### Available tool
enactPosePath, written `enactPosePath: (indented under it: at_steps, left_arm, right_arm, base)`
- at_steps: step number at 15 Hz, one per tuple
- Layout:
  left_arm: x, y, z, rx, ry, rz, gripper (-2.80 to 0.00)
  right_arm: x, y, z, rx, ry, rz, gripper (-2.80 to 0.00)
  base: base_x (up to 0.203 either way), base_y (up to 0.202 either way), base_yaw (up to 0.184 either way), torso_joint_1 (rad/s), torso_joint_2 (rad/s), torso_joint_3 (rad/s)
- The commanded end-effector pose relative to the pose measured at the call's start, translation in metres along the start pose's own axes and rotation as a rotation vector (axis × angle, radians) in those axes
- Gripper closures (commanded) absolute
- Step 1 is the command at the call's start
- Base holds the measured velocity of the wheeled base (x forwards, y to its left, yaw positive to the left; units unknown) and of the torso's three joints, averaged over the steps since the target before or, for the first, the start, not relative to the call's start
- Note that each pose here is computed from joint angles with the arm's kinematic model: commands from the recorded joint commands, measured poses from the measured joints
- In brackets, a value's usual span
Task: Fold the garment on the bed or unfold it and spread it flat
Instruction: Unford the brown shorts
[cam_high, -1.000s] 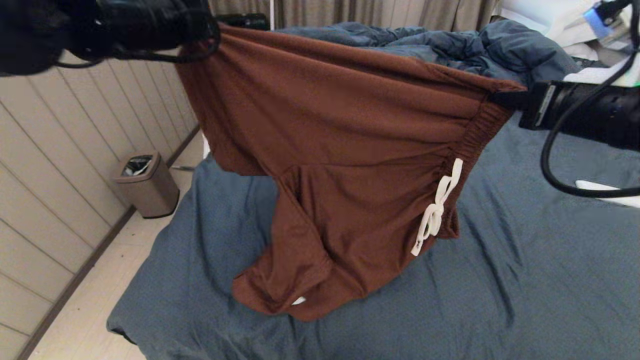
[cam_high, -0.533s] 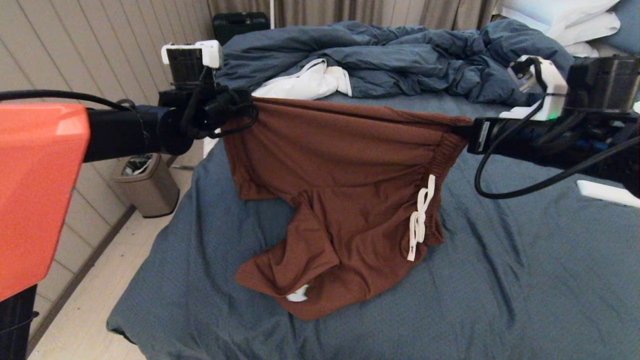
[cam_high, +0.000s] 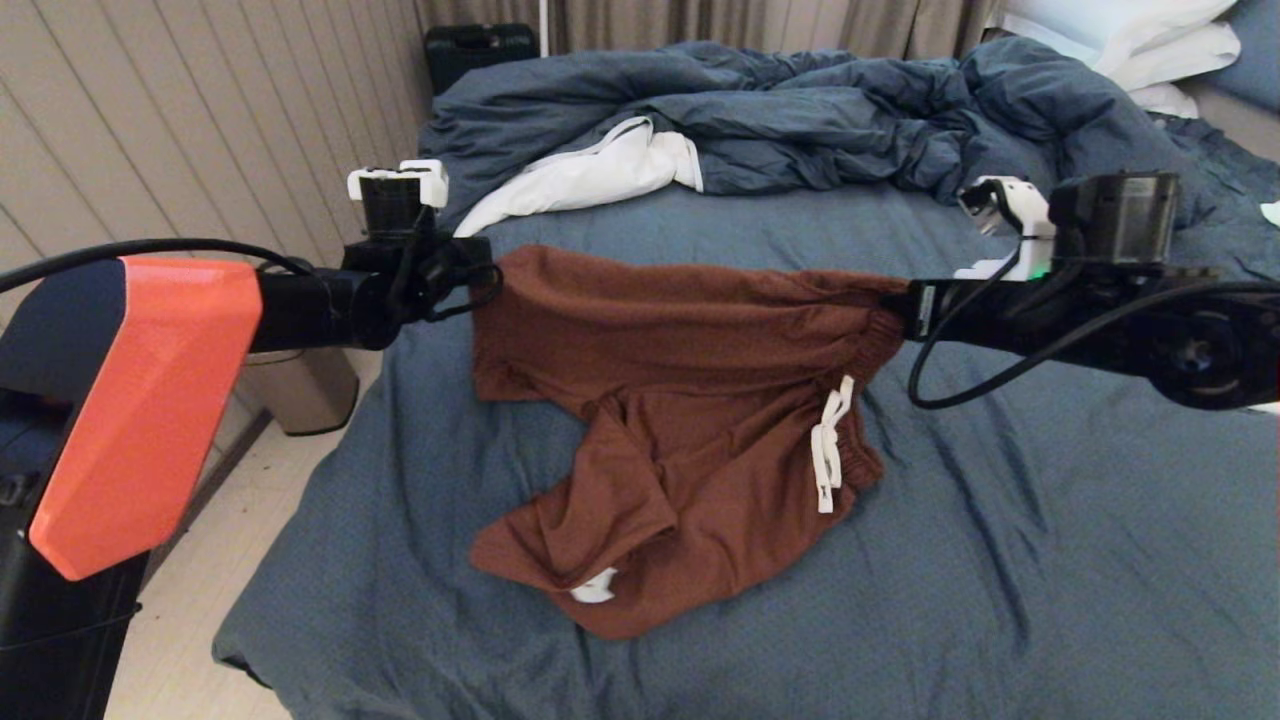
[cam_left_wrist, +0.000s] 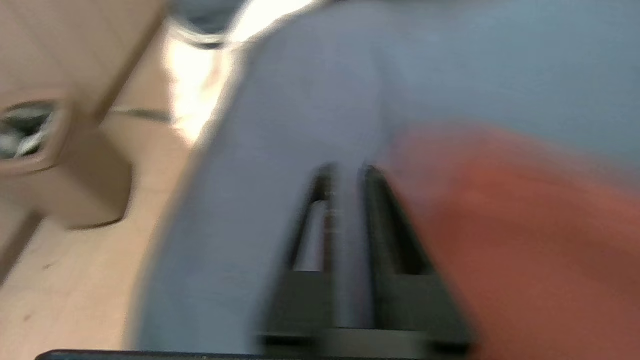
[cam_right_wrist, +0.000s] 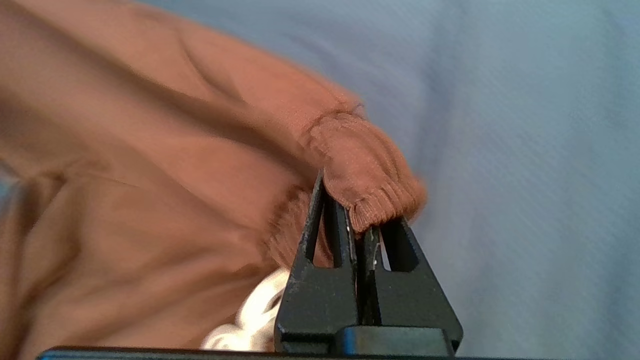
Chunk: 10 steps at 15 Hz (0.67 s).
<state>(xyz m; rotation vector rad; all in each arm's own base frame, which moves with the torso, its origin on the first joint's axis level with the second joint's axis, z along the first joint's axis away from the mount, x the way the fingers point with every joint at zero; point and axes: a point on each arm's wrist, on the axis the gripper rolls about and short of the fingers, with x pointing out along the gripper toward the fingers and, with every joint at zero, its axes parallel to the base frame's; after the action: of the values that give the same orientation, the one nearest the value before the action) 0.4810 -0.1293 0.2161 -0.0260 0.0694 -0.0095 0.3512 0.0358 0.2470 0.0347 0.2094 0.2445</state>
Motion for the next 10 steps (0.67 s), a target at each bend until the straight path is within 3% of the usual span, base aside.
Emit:
enactPosePath:
  at_steps: [1, 8, 9, 10]
  left_arm:
    - [0.001, -0.003, -0.002, 0.0, -0.005, -0.008, -2.8]
    - [0.001, -0.003, -0.003, 0.006, -0.005, -0.006, -2.8]
    - [0.001, -0.003, -0.001, 0.005, -0.009, -0.008, -2.8]
    - [0.0, -0.003, 0.0, 0.004, -0.011, -0.011, -2.8]
  right_arm:
    - [0.012, -0.002, -0.004, 0.002, 0.009, 0.006, 0.0]
    - [0.024, -0.01, -0.011, 0.011, 0.032, -0.01, 0.0]
    - [0.026, -0.015, -0.016, 0.019, 0.043, -0.029, -2.8]
    - [0.027, -0.017, -0.015, 0.017, 0.033, -0.057, -2.8]
  base:
    - [0.0, 0.0, 0.0, 0.0, 0.0, 0.0]
    - [0.0, 0.0, 0.0, 0.0, 0.0, 0.0]
    - [0.0, 0.0, 0.0, 0.0, 0.0, 0.0]
    - [0.0, 0.0, 0.0, 0.0, 0.0, 0.0]
